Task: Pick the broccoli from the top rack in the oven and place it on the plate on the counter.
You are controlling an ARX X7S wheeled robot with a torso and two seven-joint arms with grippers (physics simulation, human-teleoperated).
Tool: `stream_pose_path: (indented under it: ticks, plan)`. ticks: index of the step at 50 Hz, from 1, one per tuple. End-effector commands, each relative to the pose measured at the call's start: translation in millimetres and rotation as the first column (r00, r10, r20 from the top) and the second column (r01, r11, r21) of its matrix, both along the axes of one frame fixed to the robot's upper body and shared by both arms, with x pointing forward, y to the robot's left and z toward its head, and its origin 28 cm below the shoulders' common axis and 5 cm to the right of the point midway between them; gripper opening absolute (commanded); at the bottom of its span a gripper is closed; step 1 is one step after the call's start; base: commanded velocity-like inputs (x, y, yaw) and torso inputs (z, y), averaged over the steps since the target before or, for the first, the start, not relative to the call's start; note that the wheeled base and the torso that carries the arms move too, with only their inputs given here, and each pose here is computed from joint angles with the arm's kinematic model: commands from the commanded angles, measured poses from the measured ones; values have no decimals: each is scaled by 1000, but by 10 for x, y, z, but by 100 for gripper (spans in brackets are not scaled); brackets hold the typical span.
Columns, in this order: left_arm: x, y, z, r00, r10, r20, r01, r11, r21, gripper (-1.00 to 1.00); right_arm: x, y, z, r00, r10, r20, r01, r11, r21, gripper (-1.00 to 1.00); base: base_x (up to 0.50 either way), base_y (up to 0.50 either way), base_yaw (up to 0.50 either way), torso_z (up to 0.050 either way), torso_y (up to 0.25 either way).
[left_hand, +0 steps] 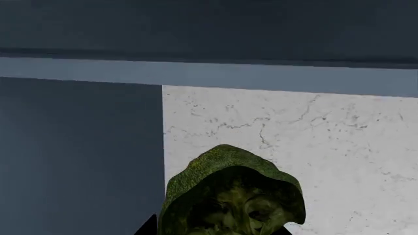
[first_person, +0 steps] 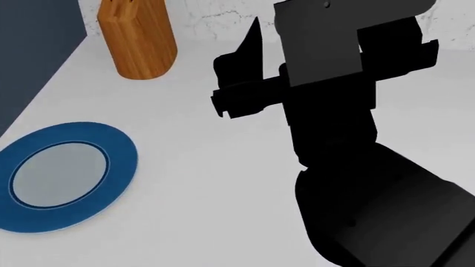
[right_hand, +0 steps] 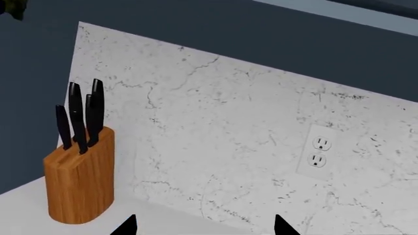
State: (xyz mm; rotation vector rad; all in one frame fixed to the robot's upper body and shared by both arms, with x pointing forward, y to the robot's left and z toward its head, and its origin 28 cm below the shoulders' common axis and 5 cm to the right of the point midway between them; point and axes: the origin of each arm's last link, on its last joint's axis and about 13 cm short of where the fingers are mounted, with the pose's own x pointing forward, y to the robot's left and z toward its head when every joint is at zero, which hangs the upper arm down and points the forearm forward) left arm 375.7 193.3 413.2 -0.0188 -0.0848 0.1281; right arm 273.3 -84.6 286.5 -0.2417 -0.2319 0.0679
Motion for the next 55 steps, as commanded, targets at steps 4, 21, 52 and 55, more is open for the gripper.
stream_pose_path:
  ticks: [4,21,52,55]
  plan:
    - [29,13,-123,993,-9,-122,10,1000,9,-100,-4,-18,9,1000,-8,6,8,1000,5,100,0,0,0,4,0]
    - [15,79,-412,985,13,-173,-15,1000,-13,-100,-13,-1,45,1000,-10,12,10,1000,-5,100,0,0,0,0,1]
    - [-118,128,-896,960,13,-278,-21,999,-24,-100,-13,21,87,1000,-17,21,17,1000,-8,100,0,0,0,0,1]
    - [-169,141,-897,961,24,-277,-32,999,-24,-100,-3,32,105,1000,-13,23,13,1000,-6,100,0,0,0,0,0]
